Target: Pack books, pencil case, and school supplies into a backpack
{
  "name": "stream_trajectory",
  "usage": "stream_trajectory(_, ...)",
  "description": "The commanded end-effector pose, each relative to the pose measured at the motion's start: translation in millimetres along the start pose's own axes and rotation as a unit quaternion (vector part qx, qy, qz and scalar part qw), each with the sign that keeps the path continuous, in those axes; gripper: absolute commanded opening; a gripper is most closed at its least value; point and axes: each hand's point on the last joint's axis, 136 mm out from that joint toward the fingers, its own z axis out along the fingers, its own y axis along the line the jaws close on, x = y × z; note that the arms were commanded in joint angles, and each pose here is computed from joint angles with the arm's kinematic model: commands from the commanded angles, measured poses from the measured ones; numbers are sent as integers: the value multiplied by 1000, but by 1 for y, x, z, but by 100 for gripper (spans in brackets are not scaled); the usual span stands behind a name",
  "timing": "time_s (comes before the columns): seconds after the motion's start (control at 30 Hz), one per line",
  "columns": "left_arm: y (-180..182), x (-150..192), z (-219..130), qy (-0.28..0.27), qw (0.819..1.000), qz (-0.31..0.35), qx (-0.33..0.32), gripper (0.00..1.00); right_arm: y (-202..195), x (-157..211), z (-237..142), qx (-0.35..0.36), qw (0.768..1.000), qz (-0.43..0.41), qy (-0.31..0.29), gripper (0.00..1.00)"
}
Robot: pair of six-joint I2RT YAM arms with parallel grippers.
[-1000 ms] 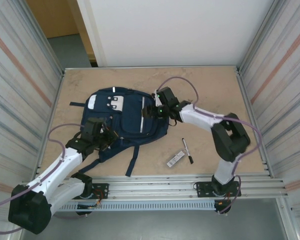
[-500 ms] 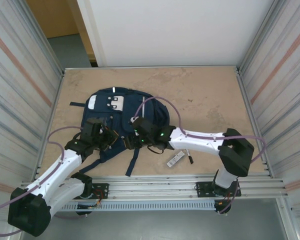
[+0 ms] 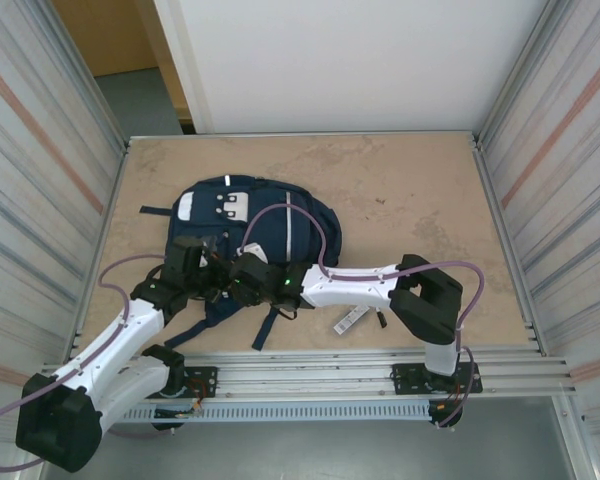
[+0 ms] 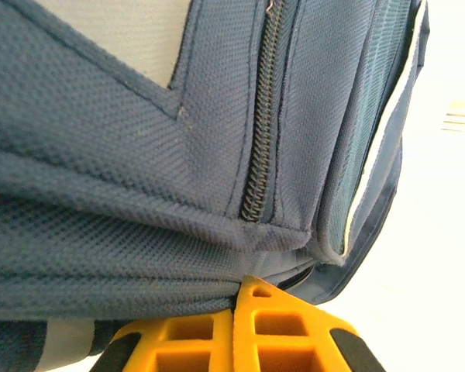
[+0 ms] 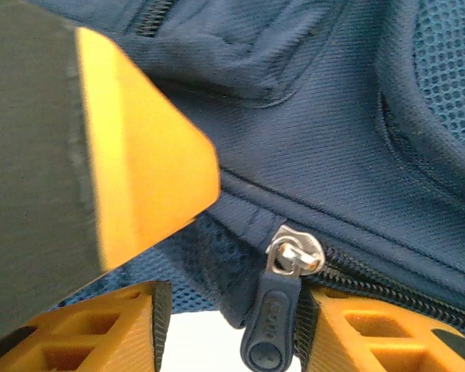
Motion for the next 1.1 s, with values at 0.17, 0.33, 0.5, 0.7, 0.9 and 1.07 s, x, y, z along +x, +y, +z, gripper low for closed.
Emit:
stream_trajectory(0.17,-16,6,-8,11,999,26,34,0,-23,-21,-10,22,998,54,-1,42)
stream_trajectory(0.33,-9,3,-10,4,999,27,23,0,-26,-20,-11,-50,989,129,61,31)
stream_trajectory(0.5,1,-1,-11,-4,1000,22,15,0,-28,-21,-22,-92,979,156,93,26)
stream_trajectory(0.7,13,-11,-16,-24,999,26,-4,0,-41,-13,-35,-132,964,191,131,22)
stream_trajectory(0.9,17,-15,-13,-27,999,24,-11,33,-53,-4,-40,-111,976,136,126,29)
stream_trajectory(1.07,20,-11,-4,-18,999,16,-31,52,-41,-3,-33,-36,995,43,83,31)
